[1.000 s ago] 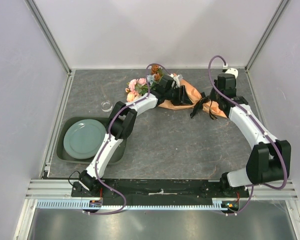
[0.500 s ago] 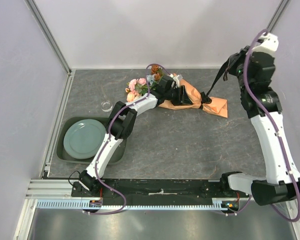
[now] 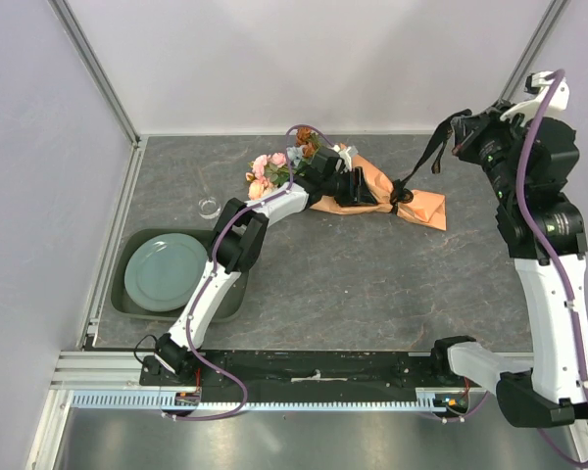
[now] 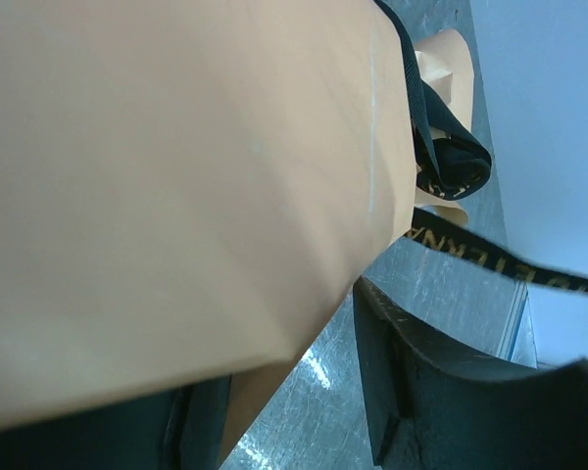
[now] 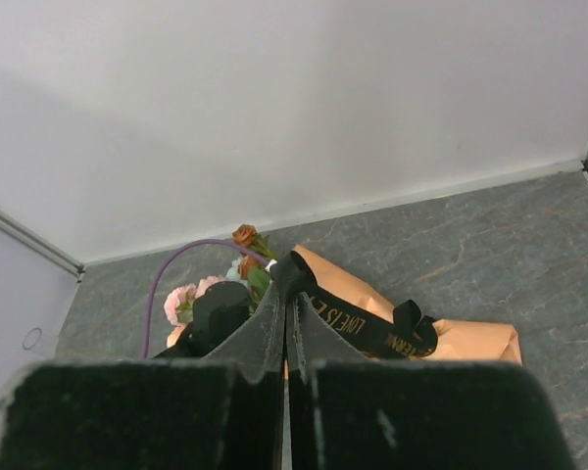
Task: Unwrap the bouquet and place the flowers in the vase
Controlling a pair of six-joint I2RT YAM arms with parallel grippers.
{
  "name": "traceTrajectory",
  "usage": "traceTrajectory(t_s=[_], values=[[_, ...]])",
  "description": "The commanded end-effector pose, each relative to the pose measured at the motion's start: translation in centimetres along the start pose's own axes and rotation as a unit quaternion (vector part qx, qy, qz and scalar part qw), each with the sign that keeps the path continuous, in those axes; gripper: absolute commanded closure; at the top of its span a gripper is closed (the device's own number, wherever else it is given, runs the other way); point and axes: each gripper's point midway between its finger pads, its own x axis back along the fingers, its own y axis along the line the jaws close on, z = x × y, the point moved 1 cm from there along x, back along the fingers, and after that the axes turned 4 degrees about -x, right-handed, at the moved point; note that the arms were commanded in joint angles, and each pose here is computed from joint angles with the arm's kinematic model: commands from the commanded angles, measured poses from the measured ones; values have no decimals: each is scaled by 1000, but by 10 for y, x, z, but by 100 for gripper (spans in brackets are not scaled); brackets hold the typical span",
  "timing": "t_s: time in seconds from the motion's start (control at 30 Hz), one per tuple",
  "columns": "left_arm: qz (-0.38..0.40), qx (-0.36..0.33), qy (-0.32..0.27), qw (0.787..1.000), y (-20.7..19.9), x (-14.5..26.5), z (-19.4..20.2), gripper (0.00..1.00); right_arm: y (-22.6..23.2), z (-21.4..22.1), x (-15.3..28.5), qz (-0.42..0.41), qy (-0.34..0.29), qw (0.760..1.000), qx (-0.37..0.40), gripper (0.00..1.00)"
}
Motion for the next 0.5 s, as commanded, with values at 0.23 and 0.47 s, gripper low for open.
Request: traceTrajectory(t_s=[0.23,0.47], values=[[15,4,15,1000,-17,20,-8,38,-14,121,-3,-48,167,985,-24,100],[67,-40,4,997,-87,62,-35,30,-24,192,-1,-70,249,964,-64,100]])
